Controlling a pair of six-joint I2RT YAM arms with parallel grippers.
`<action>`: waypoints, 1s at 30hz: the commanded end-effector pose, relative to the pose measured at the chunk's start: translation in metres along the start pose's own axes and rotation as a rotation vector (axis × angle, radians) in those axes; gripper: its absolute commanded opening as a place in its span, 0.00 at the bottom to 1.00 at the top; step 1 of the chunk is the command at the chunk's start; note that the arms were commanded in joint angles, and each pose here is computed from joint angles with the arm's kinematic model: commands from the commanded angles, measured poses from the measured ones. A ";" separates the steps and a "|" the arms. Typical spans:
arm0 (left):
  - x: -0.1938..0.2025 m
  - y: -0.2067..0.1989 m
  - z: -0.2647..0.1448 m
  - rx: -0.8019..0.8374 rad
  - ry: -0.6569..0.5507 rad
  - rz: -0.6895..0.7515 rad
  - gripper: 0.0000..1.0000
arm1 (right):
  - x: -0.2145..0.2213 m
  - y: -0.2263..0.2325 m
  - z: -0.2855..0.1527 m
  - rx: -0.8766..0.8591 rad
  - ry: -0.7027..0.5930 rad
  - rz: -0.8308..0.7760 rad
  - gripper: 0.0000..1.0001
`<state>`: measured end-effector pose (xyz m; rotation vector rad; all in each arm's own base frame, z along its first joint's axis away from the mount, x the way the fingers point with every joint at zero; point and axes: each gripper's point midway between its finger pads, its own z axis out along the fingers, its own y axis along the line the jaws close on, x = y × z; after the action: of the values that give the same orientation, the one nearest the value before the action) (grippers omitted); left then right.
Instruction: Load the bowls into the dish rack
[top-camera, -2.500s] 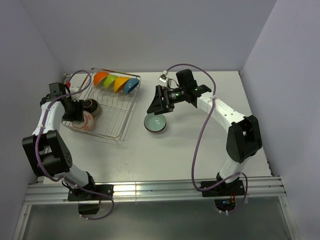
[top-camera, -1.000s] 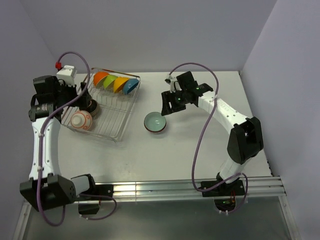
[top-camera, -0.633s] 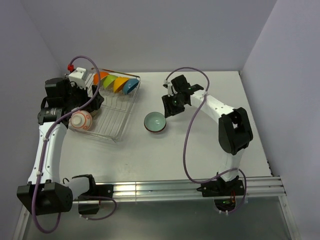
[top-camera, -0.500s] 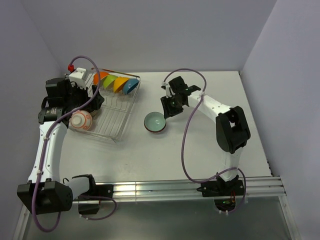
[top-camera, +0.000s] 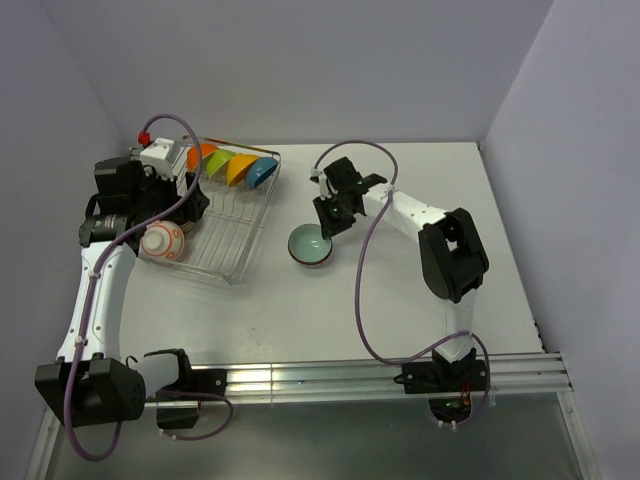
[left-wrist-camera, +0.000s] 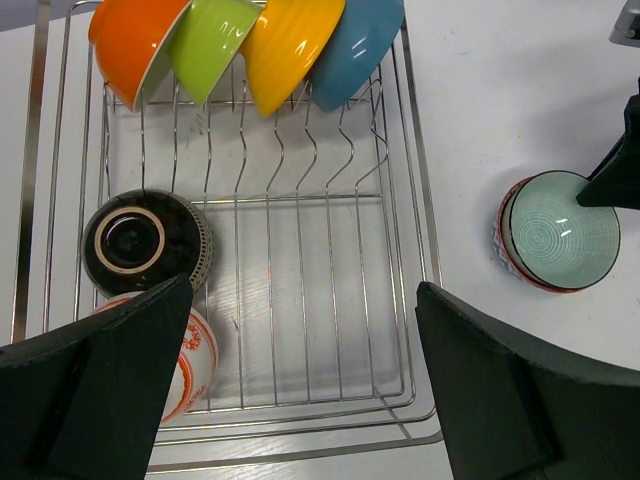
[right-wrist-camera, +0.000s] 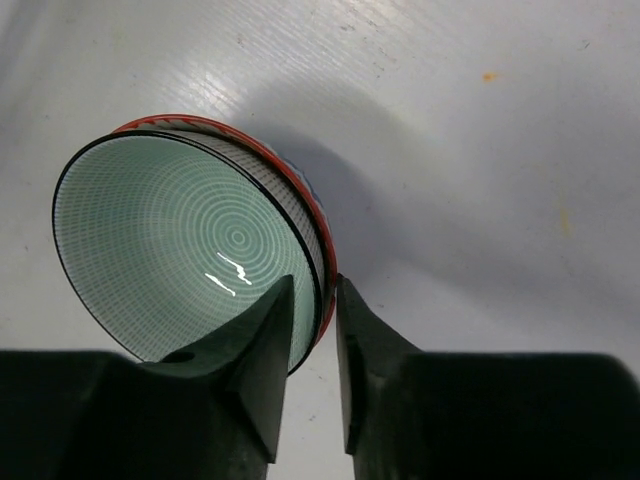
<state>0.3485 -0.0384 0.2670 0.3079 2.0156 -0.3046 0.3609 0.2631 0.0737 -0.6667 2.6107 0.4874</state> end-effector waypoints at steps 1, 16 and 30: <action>-0.009 -0.002 0.000 0.003 -0.035 0.006 0.99 | -0.025 0.003 -0.004 0.010 -0.076 -0.032 0.28; -0.007 -0.007 -0.002 0.024 -0.040 0.001 0.99 | -0.042 0.025 -0.041 -0.088 -0.138 -0.050 0.00; -0.008 -0.020 0.001 0.099 -0.037 -0.036 0.99 | -0.055 0.031 -0.051 -0.225 -0.142 0.009 0.00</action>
<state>0.3436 -0.0507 0.2642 0.3106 2.0191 -0.3970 0.3578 0.2829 0.1046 -0.6870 2.5665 0.7464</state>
